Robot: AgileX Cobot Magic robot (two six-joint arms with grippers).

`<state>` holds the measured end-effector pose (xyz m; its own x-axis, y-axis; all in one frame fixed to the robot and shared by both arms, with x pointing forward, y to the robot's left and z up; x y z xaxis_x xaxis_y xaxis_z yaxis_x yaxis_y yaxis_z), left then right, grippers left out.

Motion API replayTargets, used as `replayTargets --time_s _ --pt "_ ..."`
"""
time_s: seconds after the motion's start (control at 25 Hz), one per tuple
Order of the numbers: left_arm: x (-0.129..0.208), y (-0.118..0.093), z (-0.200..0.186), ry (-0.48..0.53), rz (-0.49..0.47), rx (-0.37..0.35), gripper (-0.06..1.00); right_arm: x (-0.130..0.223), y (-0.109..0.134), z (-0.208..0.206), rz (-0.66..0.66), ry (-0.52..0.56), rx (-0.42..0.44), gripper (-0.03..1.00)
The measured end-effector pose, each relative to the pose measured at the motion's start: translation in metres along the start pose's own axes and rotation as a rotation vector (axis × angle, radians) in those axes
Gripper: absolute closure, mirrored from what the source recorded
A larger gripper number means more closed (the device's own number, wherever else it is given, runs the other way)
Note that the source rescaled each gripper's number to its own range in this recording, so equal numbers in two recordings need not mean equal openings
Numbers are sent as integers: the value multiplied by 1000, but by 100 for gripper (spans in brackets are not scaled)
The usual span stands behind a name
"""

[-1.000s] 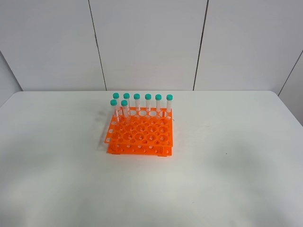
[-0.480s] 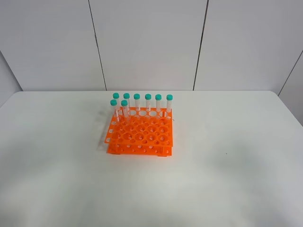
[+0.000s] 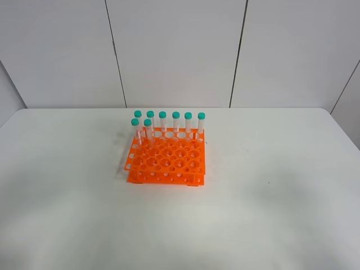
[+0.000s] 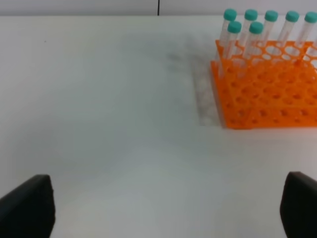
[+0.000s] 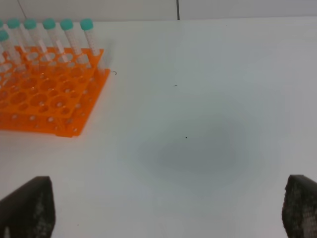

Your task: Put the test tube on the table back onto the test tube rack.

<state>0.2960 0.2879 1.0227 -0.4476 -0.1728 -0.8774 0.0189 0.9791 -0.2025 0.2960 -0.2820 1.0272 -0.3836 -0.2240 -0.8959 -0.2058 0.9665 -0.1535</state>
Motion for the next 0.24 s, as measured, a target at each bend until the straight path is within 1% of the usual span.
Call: replayTargets --time_s 0.24 --pt "3 1 1 18 5 -3 -6 0 0 0 0 0 0 -3"
Point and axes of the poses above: a point on each arm's last joint axis where the gripper is mounted, z pointing out along that axis toward the gripper, y along the wrist's bending axis when the last joint is at zero, x = y × z, the point moved 7 cm from there along z, pointing out along that axis toward the gripper, and after that the axes turned 11 degrees about -z, right-handed, at the moved point
